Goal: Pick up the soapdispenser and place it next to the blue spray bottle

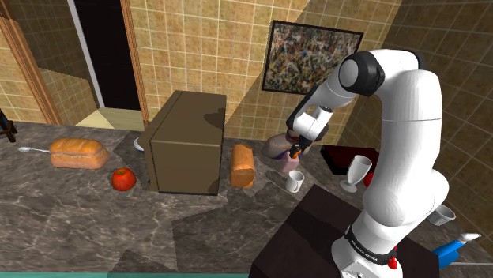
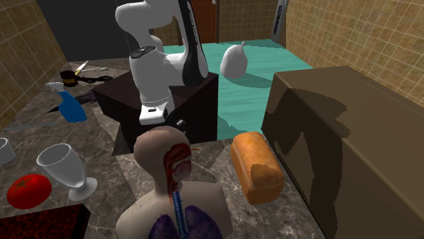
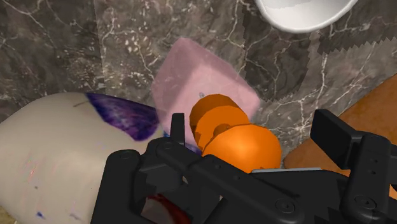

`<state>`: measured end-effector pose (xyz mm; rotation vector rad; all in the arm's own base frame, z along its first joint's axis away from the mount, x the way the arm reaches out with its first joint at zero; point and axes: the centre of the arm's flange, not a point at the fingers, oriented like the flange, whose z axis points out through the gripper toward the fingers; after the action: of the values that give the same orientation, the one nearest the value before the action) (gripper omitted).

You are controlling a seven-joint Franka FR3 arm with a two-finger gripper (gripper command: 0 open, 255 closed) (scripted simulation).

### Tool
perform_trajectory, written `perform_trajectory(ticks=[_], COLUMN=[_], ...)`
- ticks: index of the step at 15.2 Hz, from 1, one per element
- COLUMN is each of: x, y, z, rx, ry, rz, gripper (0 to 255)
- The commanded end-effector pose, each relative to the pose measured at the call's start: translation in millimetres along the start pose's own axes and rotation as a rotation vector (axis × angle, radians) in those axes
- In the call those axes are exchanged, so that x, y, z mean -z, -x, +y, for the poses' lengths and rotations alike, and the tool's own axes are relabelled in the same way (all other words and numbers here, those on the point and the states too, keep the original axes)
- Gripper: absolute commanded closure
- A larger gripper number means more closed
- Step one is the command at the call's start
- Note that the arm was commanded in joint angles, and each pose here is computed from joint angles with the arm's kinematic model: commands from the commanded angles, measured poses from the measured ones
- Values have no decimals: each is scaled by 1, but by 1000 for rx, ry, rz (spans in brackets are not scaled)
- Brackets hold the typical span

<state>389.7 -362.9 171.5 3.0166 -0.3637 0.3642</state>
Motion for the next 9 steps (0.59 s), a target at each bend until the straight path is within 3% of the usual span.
perform_trajectory(ticks=[1,5,6,9], x=[-1,-1,-1,-1], y=[0,0,0,0], z=[0,0,0,0], rx=[1,1,1,1], ry=[0,0,0,0], rz=[0,0,0,0], gripper=[0,0,255,255])
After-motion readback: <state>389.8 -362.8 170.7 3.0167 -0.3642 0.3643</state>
